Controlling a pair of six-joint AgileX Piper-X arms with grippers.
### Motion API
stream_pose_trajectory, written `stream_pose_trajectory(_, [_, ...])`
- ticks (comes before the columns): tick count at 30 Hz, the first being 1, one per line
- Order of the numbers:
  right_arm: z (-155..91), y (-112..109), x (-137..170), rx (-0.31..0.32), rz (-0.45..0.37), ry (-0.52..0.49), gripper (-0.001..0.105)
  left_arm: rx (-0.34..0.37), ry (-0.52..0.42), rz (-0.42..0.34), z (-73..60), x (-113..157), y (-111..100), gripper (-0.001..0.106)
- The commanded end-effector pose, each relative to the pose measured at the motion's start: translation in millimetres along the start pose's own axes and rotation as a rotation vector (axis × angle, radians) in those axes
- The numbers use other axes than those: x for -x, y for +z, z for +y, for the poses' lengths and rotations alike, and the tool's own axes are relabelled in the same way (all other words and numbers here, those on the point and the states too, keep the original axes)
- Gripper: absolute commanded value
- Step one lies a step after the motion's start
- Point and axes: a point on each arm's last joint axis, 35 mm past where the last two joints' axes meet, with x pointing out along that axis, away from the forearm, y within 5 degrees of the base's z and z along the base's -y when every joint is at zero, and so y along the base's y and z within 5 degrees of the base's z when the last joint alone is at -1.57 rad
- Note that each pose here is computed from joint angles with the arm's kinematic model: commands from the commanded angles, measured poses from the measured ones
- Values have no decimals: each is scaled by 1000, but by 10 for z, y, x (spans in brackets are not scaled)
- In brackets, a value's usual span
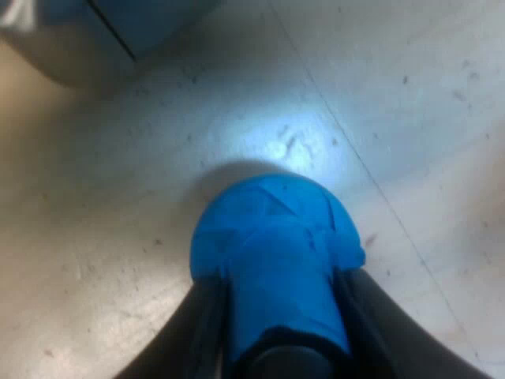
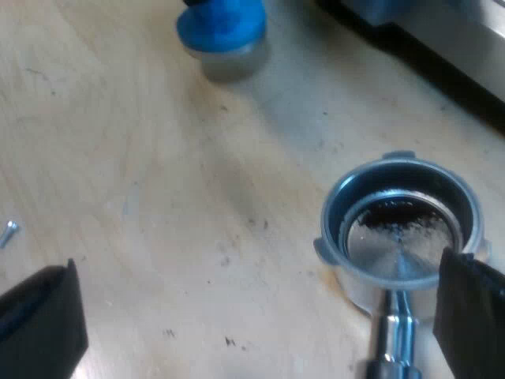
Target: Grind coffee beans and then tamp
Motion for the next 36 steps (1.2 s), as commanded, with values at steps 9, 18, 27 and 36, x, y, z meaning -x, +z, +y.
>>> stream_pose_trajectory(9, [68, 70, -258, 12, -24, 123, 90, -7, 18, -44, -4, 26, 38, 0])
stream_pose_trajectory(18, [63, 134, -291, 10, -47, 119, 90, -6, 43, -40, 5, 26, 31, 0])
stream_pose_trajectory(27, [63, 134, -291, 10, -47, 119, 90, -5, 45, -22, 8, 25, 11, 2])
stream_pose_trajectory(36, [63, 134, -291, 10, -47, 119, 90, -6, 61, 5, 47, -80, -97, 67])
